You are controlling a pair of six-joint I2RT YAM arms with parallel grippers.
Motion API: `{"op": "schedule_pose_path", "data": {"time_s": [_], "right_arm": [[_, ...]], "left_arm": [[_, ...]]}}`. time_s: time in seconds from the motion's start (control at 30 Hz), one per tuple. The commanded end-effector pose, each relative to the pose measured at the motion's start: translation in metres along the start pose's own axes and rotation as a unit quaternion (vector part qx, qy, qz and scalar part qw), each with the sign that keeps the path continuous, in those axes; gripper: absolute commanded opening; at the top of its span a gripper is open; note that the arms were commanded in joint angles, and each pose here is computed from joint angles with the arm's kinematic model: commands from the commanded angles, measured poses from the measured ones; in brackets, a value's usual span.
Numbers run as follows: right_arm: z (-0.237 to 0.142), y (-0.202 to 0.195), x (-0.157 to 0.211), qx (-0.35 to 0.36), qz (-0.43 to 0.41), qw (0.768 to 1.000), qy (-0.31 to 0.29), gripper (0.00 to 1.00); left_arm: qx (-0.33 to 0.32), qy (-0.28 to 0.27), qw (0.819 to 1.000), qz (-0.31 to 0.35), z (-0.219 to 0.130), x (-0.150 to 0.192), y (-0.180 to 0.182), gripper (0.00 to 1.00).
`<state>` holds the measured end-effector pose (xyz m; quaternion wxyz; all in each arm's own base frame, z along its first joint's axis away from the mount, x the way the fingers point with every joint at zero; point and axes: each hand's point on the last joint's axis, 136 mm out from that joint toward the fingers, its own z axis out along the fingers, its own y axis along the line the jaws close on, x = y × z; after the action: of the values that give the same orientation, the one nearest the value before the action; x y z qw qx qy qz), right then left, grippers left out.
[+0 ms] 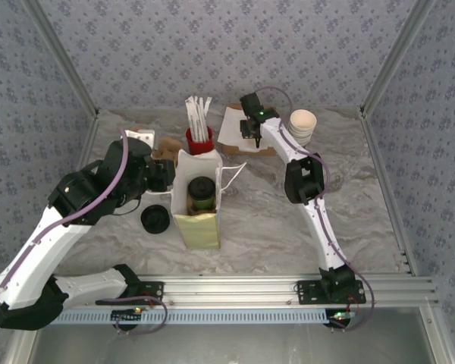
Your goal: Pack the takeout coffee
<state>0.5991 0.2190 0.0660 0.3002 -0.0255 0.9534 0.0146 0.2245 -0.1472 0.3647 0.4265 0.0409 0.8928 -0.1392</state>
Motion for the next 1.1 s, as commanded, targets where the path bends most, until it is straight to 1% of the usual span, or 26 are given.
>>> {"op": "schedule_pose_path", "data": {"time_s": [0.0,0.1,0.27,0.3,0.33,0.37,0.4,0.43,0.5,0.77,1.07], "right_arm": [[-0.033,0.007,-0.031,-0.016,-0.003,0.999,-0.042,0.18],[-0.042,0.009,-0.039,-0.024,-0.001,0.998,-0.054,0.13],[-0.042,0.011,-0.038,-0.027,0.000,0.998,-0.053,0.11],[-0.039,0.012,-0.036,-0.029,0.001,0.998,-0.050,0.17],[-0.038,0.012,-0.035,-0.029,0.003,0.998,-0.048,0.26],[-0.036,0.013,-0.033,-0.028,0.004,0.999,-0.045,0.38],[-0.034,0.012,-0.030,-0.025,0.005,0.999,-0.042,0.47],[-0.032,0.012,-0.028,-0.021,0.006,0.999,-0.039,0.53],[-0.025,0.011,-0.022,-0.019,0.005,0.999,-0.032,0.58],[0.000,0.005,0.001,0.002,-0.009,1.000,-0.001,0.60],[0.019,0.002,0.026,0.009,-0.012,0.999,0.030,0.55]], "left_arm": [[0.006,0.001,1.000,-0.001,-0.001,0.001,-0.002,0.42],[0.006,0.000,1.000,-0.001,-0.002,0.001,-0.002,0.42],[0.004,0.002,1.000,-0.001,-0.002,0.003,-0.001,0.42],[0.004,0.003,1.000,-0.001,-0.001,0.003,-0.001,0.42],[0.004,0.003,1.000,-0.001,-0.002,0.003,-0.001,0.42],[0.004,0.003,1.000,-0.001,-0.001,0.003,0.000,0.42],[0.004,0.003,1.000,-0.001,-0.001,0.004,0.000,0.42],[0.004,0.003,1.000,-0.001,-0.002,0.004,0.000,0.42],[0.004,0.004,1.000,0.000,-0.001,0.005,0.000,0.42],[0.005,0.005,1.000,-0.001,-0.001,0.005,0.000,0.42],[0.006,0.006,1.000,-0.002,0.000,0.006,-0.001,0.42]]}}
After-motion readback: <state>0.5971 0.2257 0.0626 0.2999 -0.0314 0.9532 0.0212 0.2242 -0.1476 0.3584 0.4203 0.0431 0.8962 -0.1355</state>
